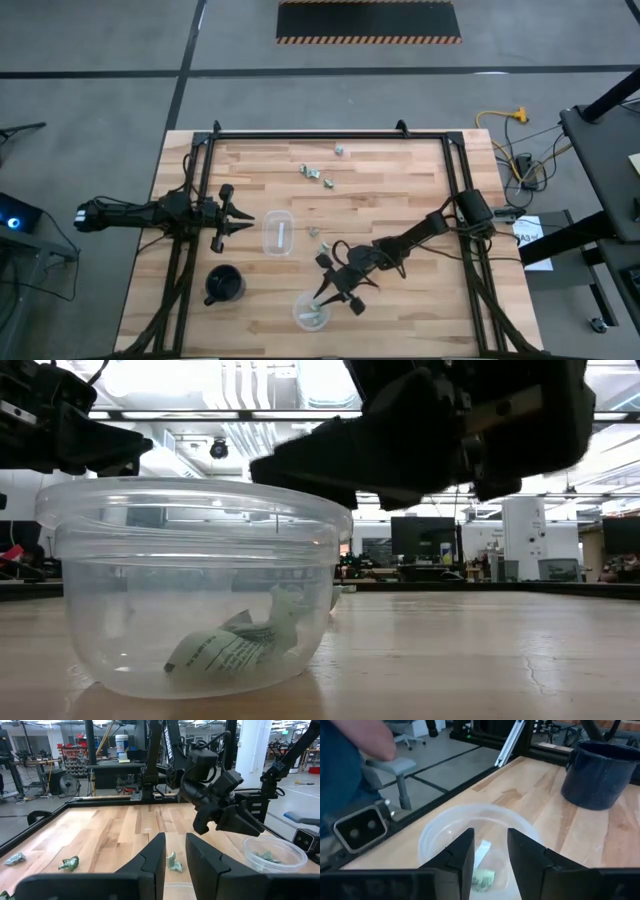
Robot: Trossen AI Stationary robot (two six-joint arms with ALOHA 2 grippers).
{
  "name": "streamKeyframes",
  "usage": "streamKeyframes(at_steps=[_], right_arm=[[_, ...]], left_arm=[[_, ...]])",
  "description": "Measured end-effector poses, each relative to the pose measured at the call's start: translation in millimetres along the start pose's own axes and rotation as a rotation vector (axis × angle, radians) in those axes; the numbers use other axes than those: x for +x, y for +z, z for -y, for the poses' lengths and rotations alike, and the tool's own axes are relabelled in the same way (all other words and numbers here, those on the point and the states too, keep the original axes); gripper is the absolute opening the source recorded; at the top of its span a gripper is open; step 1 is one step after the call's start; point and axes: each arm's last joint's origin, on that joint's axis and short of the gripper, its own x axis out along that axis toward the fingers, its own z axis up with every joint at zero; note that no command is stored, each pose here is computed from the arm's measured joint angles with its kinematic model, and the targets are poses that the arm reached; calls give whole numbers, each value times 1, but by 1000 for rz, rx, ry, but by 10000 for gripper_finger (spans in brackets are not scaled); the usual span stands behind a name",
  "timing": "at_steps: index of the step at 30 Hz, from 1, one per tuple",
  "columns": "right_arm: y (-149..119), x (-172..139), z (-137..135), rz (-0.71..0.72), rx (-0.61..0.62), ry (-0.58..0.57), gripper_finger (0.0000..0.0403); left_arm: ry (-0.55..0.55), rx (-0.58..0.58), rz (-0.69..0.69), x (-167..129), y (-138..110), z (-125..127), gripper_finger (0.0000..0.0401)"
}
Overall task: Pick and place Stevia / Truvia into bins
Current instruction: Put the stevia packet into the round transparent container
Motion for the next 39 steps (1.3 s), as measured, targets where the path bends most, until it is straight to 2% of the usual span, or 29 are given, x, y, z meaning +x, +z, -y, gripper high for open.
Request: streamKeyframes(at_steps=[5, 11, 13, 17, 19, 24, 29, 32, 35, 39], right_arm=[[8, 2, 6, 17, 107, -11, 99], [28, -13, 14, -71, 70, -74, 95], [38, -24, 16, -134, 93, -248, 97], [50, -55, 27, -239, 167, -709, 100], [55, -70, 36, -260, 259, -801, 102], [64, -103, 74, -344, 594, -662, 100], [70, -128, 101, -518, 766, -631, 92], [74, -130, 107, -658, 776, -622, 89], [81, -123, 113, -715, 737, -586, 88], [93, -109, 115, -748, 718, -427, 92]], left_arm=[[0, 0, 0, 0, 0, 0, 57], [0, 0, 0, 0, 0, 0, 57], [0, 0, 0, 0, 0, 0, 57], [0, 0, 0, 0, 0, 0, 57], [0, 0, -1, 0, 0, 0, 57], [0, 0, 0, 0, 0, 0, 57], [0, 0, 0, 0, 0, 0, 57], [0, 0, 0, 0, 0, 0, 57], [0, 0, 0, 0, 0, 0, 57], [0, 0, 0, 0, 0, 0, 57]])
